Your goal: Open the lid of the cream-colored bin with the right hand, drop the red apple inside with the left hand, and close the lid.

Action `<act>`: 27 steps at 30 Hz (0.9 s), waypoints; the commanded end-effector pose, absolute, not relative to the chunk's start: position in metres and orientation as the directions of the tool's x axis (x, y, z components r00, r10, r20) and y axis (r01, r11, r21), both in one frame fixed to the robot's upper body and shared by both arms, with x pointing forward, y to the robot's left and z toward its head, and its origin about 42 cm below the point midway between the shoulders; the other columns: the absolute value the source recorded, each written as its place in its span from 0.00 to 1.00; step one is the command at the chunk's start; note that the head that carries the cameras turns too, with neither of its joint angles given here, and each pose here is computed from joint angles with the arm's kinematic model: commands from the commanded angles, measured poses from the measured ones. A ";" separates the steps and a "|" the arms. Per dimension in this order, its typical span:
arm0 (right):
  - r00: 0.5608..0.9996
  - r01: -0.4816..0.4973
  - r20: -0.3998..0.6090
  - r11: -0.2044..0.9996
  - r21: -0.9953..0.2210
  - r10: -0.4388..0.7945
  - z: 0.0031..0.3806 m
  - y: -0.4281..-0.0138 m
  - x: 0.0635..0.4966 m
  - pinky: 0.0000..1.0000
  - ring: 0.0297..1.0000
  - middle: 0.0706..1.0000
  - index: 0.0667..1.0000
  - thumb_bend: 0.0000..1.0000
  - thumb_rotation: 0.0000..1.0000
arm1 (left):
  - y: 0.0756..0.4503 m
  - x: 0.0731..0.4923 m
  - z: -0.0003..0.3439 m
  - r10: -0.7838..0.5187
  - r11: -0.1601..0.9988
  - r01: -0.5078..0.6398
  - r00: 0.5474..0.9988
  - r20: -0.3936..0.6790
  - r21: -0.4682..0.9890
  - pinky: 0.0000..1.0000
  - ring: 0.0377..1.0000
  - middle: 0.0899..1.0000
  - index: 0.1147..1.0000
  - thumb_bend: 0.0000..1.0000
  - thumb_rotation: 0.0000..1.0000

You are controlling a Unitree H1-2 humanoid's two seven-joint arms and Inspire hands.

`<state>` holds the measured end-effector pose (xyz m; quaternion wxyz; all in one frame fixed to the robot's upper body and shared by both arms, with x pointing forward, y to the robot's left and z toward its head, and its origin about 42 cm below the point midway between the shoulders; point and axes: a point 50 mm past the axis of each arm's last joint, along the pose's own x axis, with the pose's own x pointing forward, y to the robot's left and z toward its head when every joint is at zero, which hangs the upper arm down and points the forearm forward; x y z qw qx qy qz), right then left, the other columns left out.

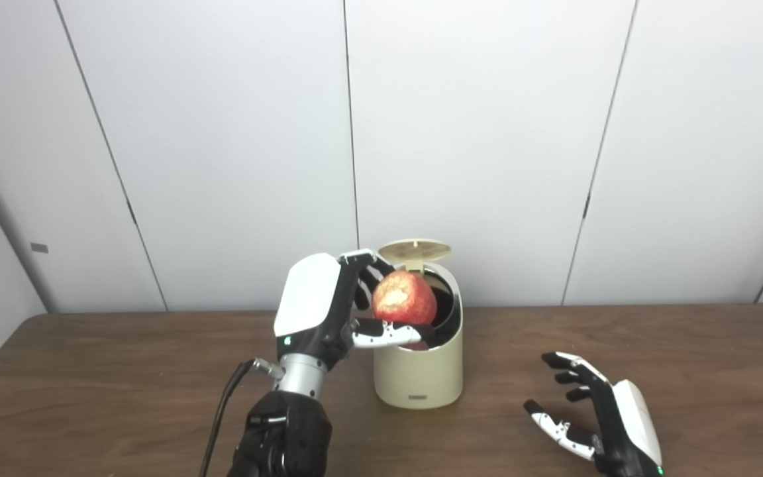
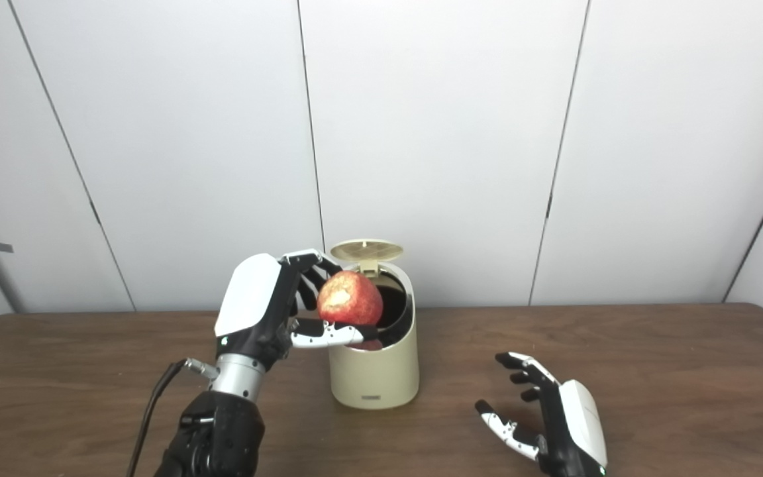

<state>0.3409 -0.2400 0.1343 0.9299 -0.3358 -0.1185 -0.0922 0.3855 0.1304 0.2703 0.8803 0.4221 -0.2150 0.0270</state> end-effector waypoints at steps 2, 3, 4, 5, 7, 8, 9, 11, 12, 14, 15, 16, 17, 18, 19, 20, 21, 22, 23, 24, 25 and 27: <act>0.950 0.259 0.301 0.756 -0.601 -0.086 0.131 -0.236 0.335 0.61 0.71 0.73 0.72 0.29 0.23 | 0.122 0.398 0.290 -0.129 0.653 -0.294 0.865 0.485 0.698 0.23 0.33 0.42 0.44 0.50 0.00; 0.950 0.259 0.301 0.756 -0.601 -0.085 0.131 -0.236 0.335 0.61 0.71 0.73 0.72 0.29 0.23 | 0.122 0.401 0.288 -0.126 0.650 -0.295 0.867 0.482 0.700 0.23 0.33 0.42 0.44 0.50 0.00; 0.950 0.259 0.302 0.756 -0.602 -0.085 0.131 -0.235 0.335 0.61 0.71 0.73 0.72 0.29 0.23 | 0.122 0.403 0.286 -0.124 0.648 -0.296 0.868 0.481 0.702 0.23 0.33 0.42 0.44 0.50 0.00; 0.949 0.259 0.303 0.756 -0.601 -0.084 0.131 -0.235 0.335 0.61 0.71 0.73 0.72 0.29 0.23 | 0.122 0.406 0.284 -0.121 0.643 -0.299 0.870 0.479 0.706 0.23 0.33 0.42 0.44 0.50 0.00; 0.947 0.263 0.311 0.755 -0.601 -0.082 0.131 -0.234 0.335 0.60 0.70 0.73 0.72 0.29 0.22 | 0.121 0.412 0.279 -0.112 0.627 -0.305 0.876 0.470 0.717 0.22 0.33 0.42 0.44 0.50 0.00; 0.946 0.264 0.314 0.756 -0.600 -0.081 0.131 -0.234 0.334 0.60 0.70 0.72 0.72 0.29 0.22 | 0.121 0.415 0.277 -0.107 0.618 -0.310 0.877 0.467 0.723 0.22 0.33 0.42 0.45 0.50 0.00; 0.945 0.265 0.315 0.755 -0.599 -0.082 0.131 -0.234 0.334 0.60 0.70 0.72 0.72 0.29 0.21 | 0.121 0.417 0.275 -0.103 0.608 -0.316 0.878 0.467 0.728 0.22 0.33 0.42 0.46 0.50 0.00; 0.945 0.266 0.317 0.755 -0.599 -0.081 0.131 -0.233 0.334 0.60 0.70 0.72 0.71 0.29 0.22 | 0.120 0.422 0.272 -0.101 0.591 -0.331 0.875 0.474 0.736 0.21 0.32 0.42 0.47 0.50 0.00; 0.945 0.266 0.316 0.755 -0.599 -0.082 0.131 -0.233 0.334 0.60 0.70 0.72 0.71 0.29 0.23 | 0.120 0.424 0.270 -0.099 0.588 -0.336 0.873 0.478 0.736 0.21 0.32 0.42 0.47 0.49 0.00; 0.945 0.265 0.316 0.757 -0.597 -0.082 0.130 -0.233 0.334 0.60 0.70 0.73 0.72 0.29 0.23 | 0.119 0.428 0.268 -0.096 0.586 -0.342 0.871 0.482 0.735 0.21 0.31 0.41 0.45 0.50 0.00; 0.945 0.265 0.316 0.758 -0.597 -0.082 0.130 -0.233 0.334 0.60 0.70 0.73 0.72 0.29 0.23 | 0.119 0.430 0.266 -0.093 0.586 -0.343 0.871 0.482 0.734 0.21 0.31 0.41 0.45 0.50 0.00; 0.945 0.265 0.316 0.758 -0.596 -0.081 0.130 -0.232 0.333 0.60 0.70 0.73 0.71 0.29 0.23 | 0.119 0.431 0.266 -0.091 0.586 -0.344 0.872 0.481 0.734 0.21 0.32 0.41 0.44 0.50 0.00; 0.945 0.264 0.315 0.759 -0.596 -0.082 0.130 -0.232 0.333 0.59 0.70 0.72 0.71 0.29 0.23 | 0.118 0.432 0.265 -0.090 0.587 -0.343 0.873 0.480 0.734 0.21 0.31 0.40 0.44 0.50 0.00; 0.946 0.264 0.315 0.759 -0.595 -0.082 0.130 -0.231 0.333 0.59 0.70 0.72 0.71 0.29 0.23 | 0.117 0.433 0.265 -0.090 0.586 -0.342 0.874 0.479 0.734 0.21 0.32 0.41 0.45 0.50 0.00; 0.946 0.264 0.315 0.758 -0.596 -0.082 0.130 -0.231 0.333 0.59 0.70 0.72 0.71 0.29 0.23 | 0.116 0.433 0.265 -0.090 0.586 -0.342 0.874 0.478 0.735 0.21 0.32 0.41 0.46 0.50 0.00; 0.945 0.265 0.316 0.759 -0.595 -0.083 0.130 -0.231 0.333 0.59 0.70 0.72 0.71 0.29 0.23 | 0.116 0.434 0.265 -0.090 0.586 -0.340 0.875 0.476 0.736 0.21 0.32 0.41 0.46 0.50 0.00; 0.945 0.266 0.317 0.759 -0.594 -0.083 0.130 -0.230 0.333 0.59 0.70 0.72 0.71 0.29 0.22 | 0.115 0.435 0.265 -0.093 0.587 -0.339 0.874 0.477 0.735 0.21 0.32 0.41 0.46 0.50 0.00; 0.945 0.266 0.318 0.760 -0.593 -0.083 0.130 -0.230 0.333 0.59 0.70 0.72 0.71 0.29 0.22 | 0.114 0.435 0.265 -0.095 0.589 -0.338 0.874 0.477 0.734 0.21 0.32 0.41 0.47 0.49 0.00; 0.944 0.266 0.318 0.762 -0.591 -0.082 0.130 -0.229 0.333 0.59 0.70 0.72 0.71 0.29 0.22 | 0.113 0.436 0.265 -0.096 0.590 -0.337 0.874 0.477 0.734 0.21 0.32 0.41 0.47 0.49 0.00; 0.944 0.266 0.321 0.761 -0.592 -0.081 0.130 -0.229 0.333 0.59 0.70 0.72 0.71 0.29 0.22 | 0.113 0.436 0.265 -0.096 0.590 -0.334 0.875 0.475 0.735 0.22 0.32 0.41 0.47 0.49 0.00; 0.944 0.266 0.321 0.761 -0.592 -0.080 0.130 -0.228 0.333 0.59 0.70 0.72 0.70 0.29 0.22 | 0.112 0.437 0.265 -0.097 0.592 -0.330 0.876 0.472 0.735 0.22 0.32 0.41 0.47 0.49 0.00; 0.944 0.264 0.322 0.762 -0.592 -0.077 0.130 -0.227 0.333 0.58 0.69 0.72 0.71 0.29 0.21 | 0.111 0.438 0.266 -0.099 0.599 -0.324 0.877 0.469 0.732 0.22 0.32 0.41 0.47 0.50 0.00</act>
